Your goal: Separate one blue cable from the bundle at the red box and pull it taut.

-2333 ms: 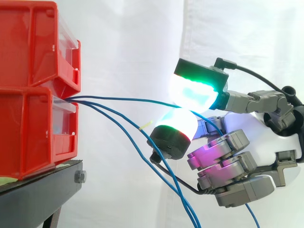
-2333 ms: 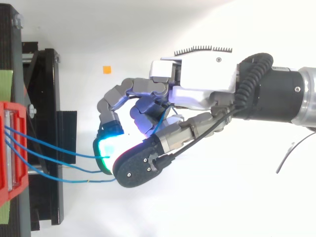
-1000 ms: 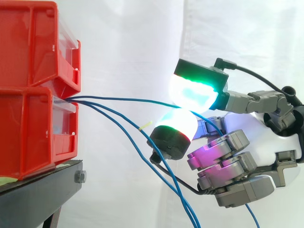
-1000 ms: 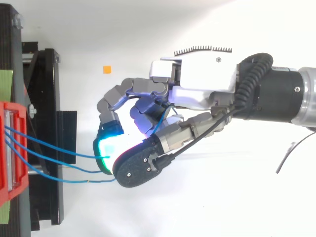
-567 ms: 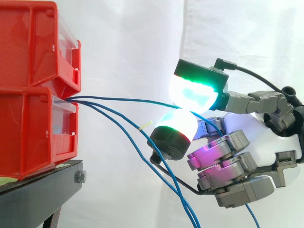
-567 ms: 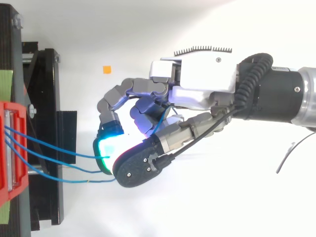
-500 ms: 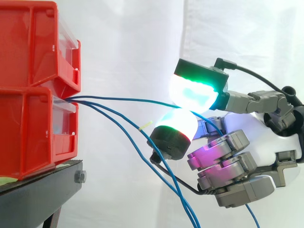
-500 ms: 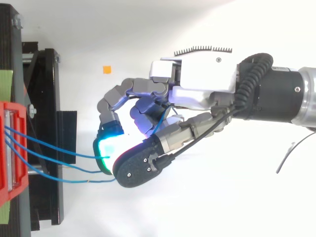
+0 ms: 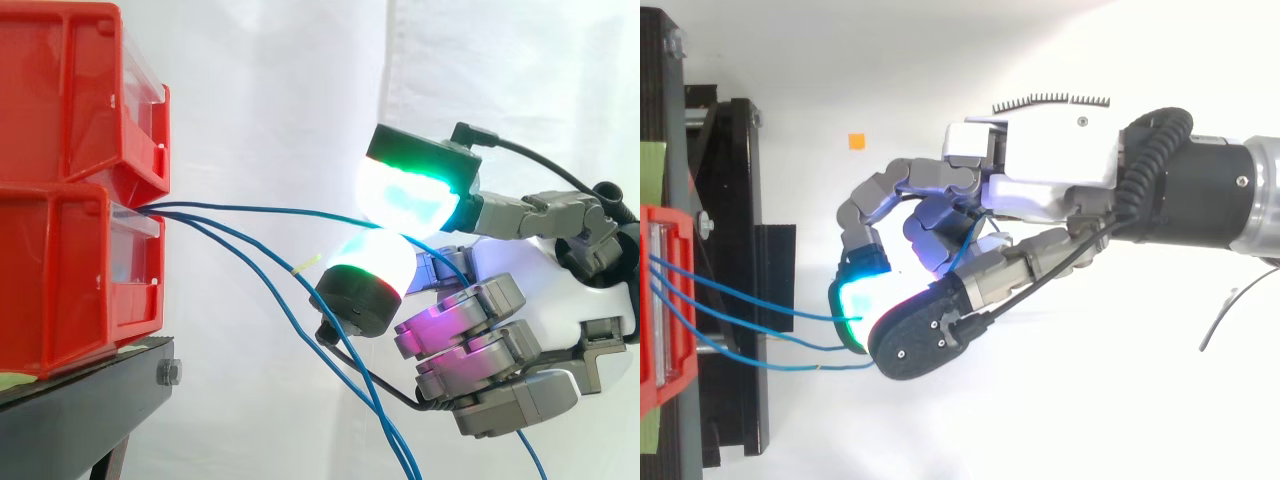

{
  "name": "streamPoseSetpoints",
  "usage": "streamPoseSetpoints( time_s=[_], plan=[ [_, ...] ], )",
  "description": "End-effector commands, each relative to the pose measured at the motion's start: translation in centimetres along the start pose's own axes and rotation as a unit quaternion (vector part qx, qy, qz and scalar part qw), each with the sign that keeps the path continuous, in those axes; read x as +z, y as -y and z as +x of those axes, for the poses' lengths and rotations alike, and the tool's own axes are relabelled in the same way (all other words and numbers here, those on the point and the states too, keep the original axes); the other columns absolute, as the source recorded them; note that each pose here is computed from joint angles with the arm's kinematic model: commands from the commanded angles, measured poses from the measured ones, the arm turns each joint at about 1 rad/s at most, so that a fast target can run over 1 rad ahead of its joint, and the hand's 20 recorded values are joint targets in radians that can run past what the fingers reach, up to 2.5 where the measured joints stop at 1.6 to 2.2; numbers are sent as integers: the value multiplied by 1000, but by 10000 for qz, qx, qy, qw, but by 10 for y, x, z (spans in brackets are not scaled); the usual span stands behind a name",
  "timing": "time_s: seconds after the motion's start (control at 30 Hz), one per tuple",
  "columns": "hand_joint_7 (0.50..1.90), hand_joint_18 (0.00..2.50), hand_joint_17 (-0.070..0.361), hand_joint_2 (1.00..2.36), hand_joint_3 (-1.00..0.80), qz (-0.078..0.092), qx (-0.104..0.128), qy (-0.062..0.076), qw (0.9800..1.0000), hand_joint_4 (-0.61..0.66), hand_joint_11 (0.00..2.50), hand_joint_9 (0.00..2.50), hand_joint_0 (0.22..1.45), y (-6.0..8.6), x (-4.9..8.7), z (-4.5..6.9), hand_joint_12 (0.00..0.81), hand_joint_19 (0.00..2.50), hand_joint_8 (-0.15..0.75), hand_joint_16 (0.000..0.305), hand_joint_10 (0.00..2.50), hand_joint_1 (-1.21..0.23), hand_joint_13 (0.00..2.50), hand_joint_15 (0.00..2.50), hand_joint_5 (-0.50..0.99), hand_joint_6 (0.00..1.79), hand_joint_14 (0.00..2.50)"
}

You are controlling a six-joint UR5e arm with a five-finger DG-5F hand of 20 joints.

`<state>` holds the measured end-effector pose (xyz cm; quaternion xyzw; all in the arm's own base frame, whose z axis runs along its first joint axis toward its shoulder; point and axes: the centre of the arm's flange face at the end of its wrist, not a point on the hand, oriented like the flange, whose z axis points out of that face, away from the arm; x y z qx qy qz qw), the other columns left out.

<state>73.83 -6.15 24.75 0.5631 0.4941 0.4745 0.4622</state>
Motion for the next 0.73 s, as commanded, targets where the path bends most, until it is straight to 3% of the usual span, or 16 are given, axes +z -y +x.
streamPoseSetpoints(
  time_s=[0.0, 0.7],
  plan=[
    [1154, 1343, 73, 1019, -235, -9, 9, -2, 10000, -22, 1393, 685, 726, -1, 0, 0, 391, 2170, 297, 32, 2500, -748, 714, 1674, -174, 938, 2500],
    [1160, 1339, 73, 1019, -236, -9, 2, -2, 10000, -21, 1442, 693, 723, -1, 0, 0, 390, 2164, 293, 33, 2500, -752, 713, 1670, -173, 937, 2500]
  ],
)
